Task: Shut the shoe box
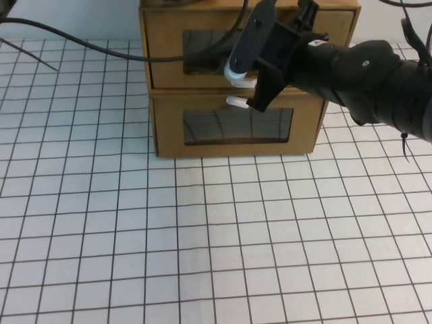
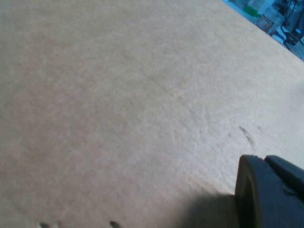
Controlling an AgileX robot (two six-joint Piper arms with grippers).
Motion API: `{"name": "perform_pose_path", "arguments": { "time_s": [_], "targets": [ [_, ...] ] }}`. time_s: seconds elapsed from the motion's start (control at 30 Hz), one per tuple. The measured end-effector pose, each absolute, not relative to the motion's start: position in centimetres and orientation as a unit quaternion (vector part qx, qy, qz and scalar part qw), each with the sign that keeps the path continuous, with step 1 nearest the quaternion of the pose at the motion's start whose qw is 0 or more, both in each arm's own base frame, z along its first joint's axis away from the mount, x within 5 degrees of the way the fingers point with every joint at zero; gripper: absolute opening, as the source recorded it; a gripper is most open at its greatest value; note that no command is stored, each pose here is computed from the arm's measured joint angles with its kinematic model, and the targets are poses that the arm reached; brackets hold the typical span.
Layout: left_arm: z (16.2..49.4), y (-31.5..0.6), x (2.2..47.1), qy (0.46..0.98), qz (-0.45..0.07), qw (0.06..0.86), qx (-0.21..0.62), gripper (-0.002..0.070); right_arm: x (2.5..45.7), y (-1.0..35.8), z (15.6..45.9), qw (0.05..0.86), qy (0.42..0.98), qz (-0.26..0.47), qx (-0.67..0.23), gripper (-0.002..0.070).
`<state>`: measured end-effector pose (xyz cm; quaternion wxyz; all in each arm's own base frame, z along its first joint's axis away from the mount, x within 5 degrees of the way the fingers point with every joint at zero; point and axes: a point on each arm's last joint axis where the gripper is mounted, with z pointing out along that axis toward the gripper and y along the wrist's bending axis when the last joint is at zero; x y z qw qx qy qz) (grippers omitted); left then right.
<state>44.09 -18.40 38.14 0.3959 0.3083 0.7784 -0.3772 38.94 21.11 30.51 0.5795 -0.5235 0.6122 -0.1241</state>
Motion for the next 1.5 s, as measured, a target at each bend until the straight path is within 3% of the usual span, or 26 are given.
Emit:
{"name": "perform_pose_path", "arguments": {
  "time_s": [0.17, 0.3, 0.4, 0.5, 0.67, 0.83, 0.97, 1.07, 1.27, 1.5],
  "targets": [
    [38.1, -18.4, 44.1, 0.778, -0.377, 0.397, 0.308, -0.0005, 38.7, 21.2, 30.7, 0.578, 0.614, -0.101, -0.528, -0.0014],
    [38.4, -18.3, 43.8, 0.778, -0.373, 0.395, 0.314, -0.0005, 37.0, 20.9, 32.7, 0.583, 0.598, -0.072, -0.546, -0.0014],
    [39.8, -17.8, 42.6, 0.781, -0.343, 0.396, 0.339, -0.0005, 34.7, 20.4, 34.8, 0.589, 0.579, -0.041, -0.562, -0.0014],
    [42.3, -16.8, 40.6, 0.786, -0.304, 0.402, 0.358, -0.0005, 31.9, 19.7, 37.8, 0.61, 0.576, 0.015, -0.545, -0.0014],
    [48.8, -14.8, 35.1, 0.763, -0.262, 0.46, 0.37, -0.0005, 27.0, 17.2, 44.1, 0.665, 0.604, 0.128, -0.421, -0.0014],
    [54.0, -13.0, 28.8, 0.738, -0.245, 0.501, 0.38, -0.0005, 21.6, 13.0, 49.1, 0.703, 0.592, 0.163, -0.358, -0.0014],
    [56.1, -11.7, 24.7, 0.73, -0.23, 0.52, 0.379, -0.0005, 17.2, 9.9, 51.1, 0.704, 0.604, 0.168, -0.334, -0.0014],
    [56.4, -10.9, 21.8, 0.733, -0.226, 0.521, 0.376, -0.0005, 14.5, 8.0, 50.6, 0.695, 0.631, 0.152, -0.31, -0.0014],
    [54.7, -9.0, 15.8, 0.748, -0.214, 0.508, 0.369, -0.0005, 10.7, 5.4, 46.8, 0.666, 0.696, 0.133, -0.235, -0.0014],
    [48.8, -6.5, 7.8, 0.744, -0.211, 0.543, 0.328, -0.0005, 5.8, 3.1, 41.9, 0.653, 0.722, 0.111, -0.199, -0.0014]
  ]
}}
